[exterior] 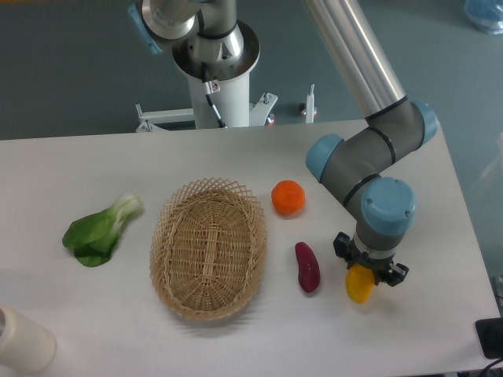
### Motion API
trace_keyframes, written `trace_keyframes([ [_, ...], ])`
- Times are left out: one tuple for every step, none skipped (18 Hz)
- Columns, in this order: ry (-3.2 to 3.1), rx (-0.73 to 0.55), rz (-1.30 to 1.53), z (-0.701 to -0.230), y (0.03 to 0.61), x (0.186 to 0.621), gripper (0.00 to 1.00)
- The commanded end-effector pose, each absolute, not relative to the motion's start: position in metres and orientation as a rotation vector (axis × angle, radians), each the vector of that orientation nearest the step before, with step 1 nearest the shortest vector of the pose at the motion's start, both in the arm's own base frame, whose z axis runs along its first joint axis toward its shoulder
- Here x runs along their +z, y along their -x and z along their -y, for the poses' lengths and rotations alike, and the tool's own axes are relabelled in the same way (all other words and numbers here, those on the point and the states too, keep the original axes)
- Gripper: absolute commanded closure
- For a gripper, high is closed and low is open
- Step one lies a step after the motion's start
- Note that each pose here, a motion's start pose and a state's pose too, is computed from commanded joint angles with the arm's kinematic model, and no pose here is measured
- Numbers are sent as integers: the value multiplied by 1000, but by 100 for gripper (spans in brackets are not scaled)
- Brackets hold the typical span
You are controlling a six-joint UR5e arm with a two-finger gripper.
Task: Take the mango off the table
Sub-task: 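Lift the grasped mango up off the table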
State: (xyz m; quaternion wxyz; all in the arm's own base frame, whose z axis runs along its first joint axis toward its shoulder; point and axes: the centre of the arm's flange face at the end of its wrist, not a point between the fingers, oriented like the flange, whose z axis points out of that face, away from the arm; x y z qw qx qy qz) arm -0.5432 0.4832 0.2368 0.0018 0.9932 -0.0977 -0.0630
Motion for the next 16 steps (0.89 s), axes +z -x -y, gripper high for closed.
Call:
trace_keyframes([
  [-3123, -209, 302, -482, 544, 243, 62],
  [-3127, -222, 288, -476, 548, 250, 62],
  [-3131, -227, 276, -471, 551, 254, 62],
  [-3135, -234, 281, -467, 555, 258, 62],
  [-3133, -243, 303, -467, 557, 261, 62],
  [-3135, -264, 315, -468, 561, 267, 62],
  [-3136, -271, 310, -466, 564, 271, 62],
  [-3135, -264, 305, -465, 566, 274, 61],
  [-3135, -256, 303, -463, 570, 277, 60],
  [-3134, -250, 291, -459, 574, 279, 60],
  [-3139, -255, 289, -459, 577, 283, 61],
  [-3145, -256, 290, -461, 578, 283, 61],
  [-3149, -263, 296, -463, 580, 285, 60],
  [-3151, -270, 298, -463, 582, 288, 60],
  [-3151, -276, 320, -464, 583, 290, 59],
  [-3144, -272, 358, -464, 583, 290, 59],
])
